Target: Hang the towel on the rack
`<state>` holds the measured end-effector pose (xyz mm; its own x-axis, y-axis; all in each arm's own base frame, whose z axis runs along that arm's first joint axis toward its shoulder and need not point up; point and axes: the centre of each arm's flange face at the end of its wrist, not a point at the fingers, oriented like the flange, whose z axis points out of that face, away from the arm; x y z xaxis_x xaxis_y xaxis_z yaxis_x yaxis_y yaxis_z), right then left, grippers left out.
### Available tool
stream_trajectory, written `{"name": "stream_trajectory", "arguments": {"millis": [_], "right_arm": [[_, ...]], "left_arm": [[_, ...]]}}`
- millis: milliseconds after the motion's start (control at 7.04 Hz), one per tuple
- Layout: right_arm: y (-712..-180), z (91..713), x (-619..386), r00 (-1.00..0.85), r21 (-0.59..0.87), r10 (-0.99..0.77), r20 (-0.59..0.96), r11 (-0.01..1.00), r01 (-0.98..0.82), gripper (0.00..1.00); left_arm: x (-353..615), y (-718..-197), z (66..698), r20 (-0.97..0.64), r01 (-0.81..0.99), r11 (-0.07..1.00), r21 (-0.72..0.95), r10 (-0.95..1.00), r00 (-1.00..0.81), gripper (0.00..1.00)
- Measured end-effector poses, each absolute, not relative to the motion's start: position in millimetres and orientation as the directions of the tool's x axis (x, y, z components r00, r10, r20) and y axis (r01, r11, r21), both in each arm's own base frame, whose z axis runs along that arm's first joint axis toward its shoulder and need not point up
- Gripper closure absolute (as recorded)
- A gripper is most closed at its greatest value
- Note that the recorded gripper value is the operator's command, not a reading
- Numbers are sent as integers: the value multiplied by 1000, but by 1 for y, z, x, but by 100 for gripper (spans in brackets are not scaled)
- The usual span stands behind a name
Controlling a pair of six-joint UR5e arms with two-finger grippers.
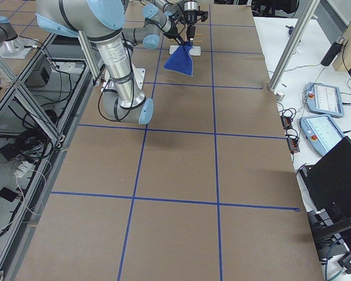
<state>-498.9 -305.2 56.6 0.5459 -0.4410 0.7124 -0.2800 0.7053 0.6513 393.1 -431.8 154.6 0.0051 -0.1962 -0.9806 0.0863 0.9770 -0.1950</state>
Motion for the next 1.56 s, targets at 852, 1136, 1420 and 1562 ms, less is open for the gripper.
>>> {"name": "stream_trajectory", "arguments": {"millis": [852,1136,1420,1562], "right_arm": [[-305,54,-494,519,634,-433,737,709,-309,0],[-308,56,-488,506,623,-429,748,717,-313,0],[-333,80,-466,510,600,-413,754,749,-280,0],[-361,105,-445,520,567,-384,763,785,-252,0]], "left_arm": [[393,-433,158,-980,93,976,-199,-201,9,100],[388,-437,158,-979,104,974,-201,-203,9,100],[370,-454,163,-978,142,968,-205,-209,12,100],[360,-461,171,-976,161,964,-212,-218,19,100]]}}
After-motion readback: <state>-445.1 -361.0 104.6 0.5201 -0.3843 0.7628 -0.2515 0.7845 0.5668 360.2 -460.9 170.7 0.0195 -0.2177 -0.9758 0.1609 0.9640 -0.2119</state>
